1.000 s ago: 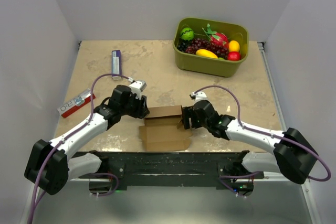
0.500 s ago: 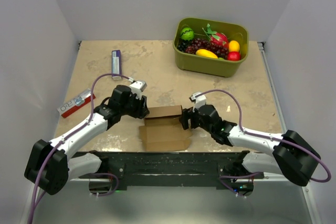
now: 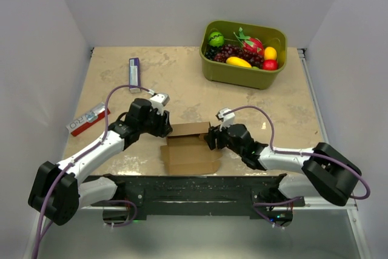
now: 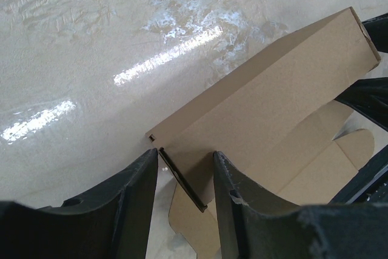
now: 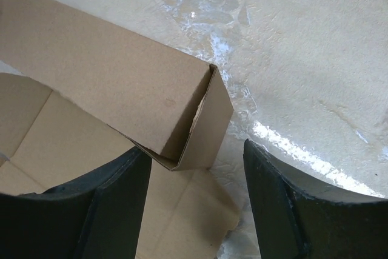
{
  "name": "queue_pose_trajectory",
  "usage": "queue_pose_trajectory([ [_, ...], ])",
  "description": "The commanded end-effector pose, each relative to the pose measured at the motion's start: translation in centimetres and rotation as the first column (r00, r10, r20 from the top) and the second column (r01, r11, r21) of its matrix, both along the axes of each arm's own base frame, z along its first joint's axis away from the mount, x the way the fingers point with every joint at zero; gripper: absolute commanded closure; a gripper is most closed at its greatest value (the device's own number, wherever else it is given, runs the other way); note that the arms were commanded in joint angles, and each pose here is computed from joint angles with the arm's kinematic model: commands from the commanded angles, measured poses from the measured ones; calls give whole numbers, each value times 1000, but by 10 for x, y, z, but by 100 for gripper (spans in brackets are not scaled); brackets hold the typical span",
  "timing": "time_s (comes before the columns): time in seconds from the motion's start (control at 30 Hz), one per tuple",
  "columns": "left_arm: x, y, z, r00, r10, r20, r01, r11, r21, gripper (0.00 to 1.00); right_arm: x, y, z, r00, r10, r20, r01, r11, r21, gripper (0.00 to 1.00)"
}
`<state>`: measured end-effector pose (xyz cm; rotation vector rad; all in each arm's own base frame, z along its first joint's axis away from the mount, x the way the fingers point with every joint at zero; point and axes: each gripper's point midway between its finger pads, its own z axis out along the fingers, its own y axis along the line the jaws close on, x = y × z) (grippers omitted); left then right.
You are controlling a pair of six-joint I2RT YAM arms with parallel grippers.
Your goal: Fold the paper box
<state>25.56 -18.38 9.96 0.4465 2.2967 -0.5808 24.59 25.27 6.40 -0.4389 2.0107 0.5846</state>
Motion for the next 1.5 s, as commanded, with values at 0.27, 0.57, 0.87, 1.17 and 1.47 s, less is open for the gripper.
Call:
queue_pose_trajectory([
  [0.27, 4, -4, 6, 999, -41, 19, 41, 999, 1, 55, 13, 1, 15, 990, -125, 68, 117, 986, 118, 49],
  [0.57, 4, -4, 6, 999, -43, 18, 43, 999, -1, 56, 14, 5, 10, 978, -192, 78, 181, 975, 130, 50],
  [0.87, 3, -6, 5, 999, -49, 16, 49, 999, -6, 57, 21, -10, -6, 934, -356, 35, 350, 929, 122, 56],
  [1.17, 2, -7, 5, 998, -58, 10, 58, 998, -12, 57, 20, -3, -9, 931, -363, 48, 351, 923, 160, 58],
  [1.47, 3, -6, 5, 998, -54, 12, 54, 999, -8, 58, 20, -9, 4, 934, -331, 132, 313, 939, 141, 43],
])
